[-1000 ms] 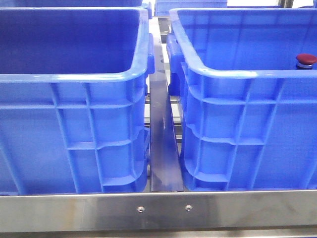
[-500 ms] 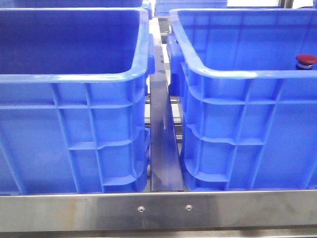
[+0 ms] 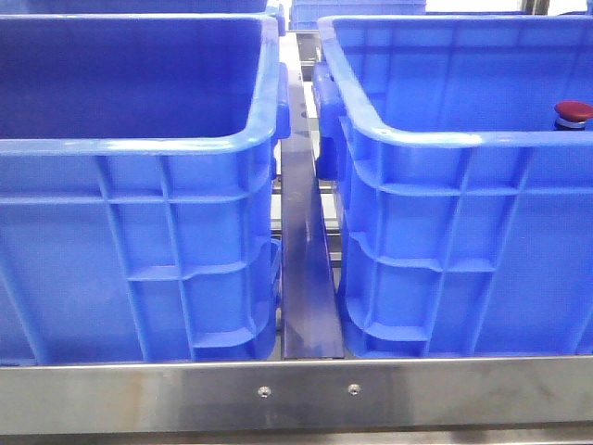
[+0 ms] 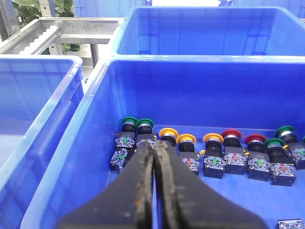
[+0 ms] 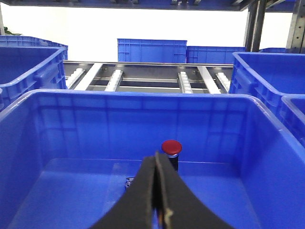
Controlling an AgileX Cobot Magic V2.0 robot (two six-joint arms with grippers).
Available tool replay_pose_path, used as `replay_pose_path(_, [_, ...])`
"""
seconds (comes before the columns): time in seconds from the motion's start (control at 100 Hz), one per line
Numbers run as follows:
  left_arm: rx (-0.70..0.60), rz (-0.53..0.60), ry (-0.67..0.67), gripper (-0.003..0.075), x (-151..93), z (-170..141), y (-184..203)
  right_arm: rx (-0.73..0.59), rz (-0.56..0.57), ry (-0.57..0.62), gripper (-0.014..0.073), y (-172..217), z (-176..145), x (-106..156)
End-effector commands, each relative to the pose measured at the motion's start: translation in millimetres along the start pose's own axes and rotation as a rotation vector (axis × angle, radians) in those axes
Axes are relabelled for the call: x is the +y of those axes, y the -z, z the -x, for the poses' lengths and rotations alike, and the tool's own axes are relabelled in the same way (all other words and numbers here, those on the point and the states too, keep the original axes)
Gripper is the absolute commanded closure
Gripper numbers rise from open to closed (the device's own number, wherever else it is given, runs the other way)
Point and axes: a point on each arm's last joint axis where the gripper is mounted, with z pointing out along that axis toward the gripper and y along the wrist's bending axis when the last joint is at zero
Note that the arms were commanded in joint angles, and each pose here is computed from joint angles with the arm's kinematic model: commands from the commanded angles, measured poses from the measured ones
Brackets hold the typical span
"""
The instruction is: Pick red and yellow buttons and place in box
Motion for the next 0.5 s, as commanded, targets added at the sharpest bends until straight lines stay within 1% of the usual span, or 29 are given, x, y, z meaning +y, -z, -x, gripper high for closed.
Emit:
replay_pose_path(0.0, [-0.1,-0.017,0.006,0.0739,-1.8,15.4,1.5,-0.034,-0.02,-0.006,0.0653,0.0,10.2,-1.8])
replay_pose_path(0.43, [-0.099,-0.017,0.008,0.0739,-1.8,15.0,1.4,-0.034,-0.02,-0.006,0.0653,0.0,10.2,-1.8])
replay_pose_path(0.49, [-0.079,-0.014,0.008,0.0739,-1.5,12.2,0.7,-0.034,-0.02,-0.006,0.0653,0.0,10.2,-1.8])
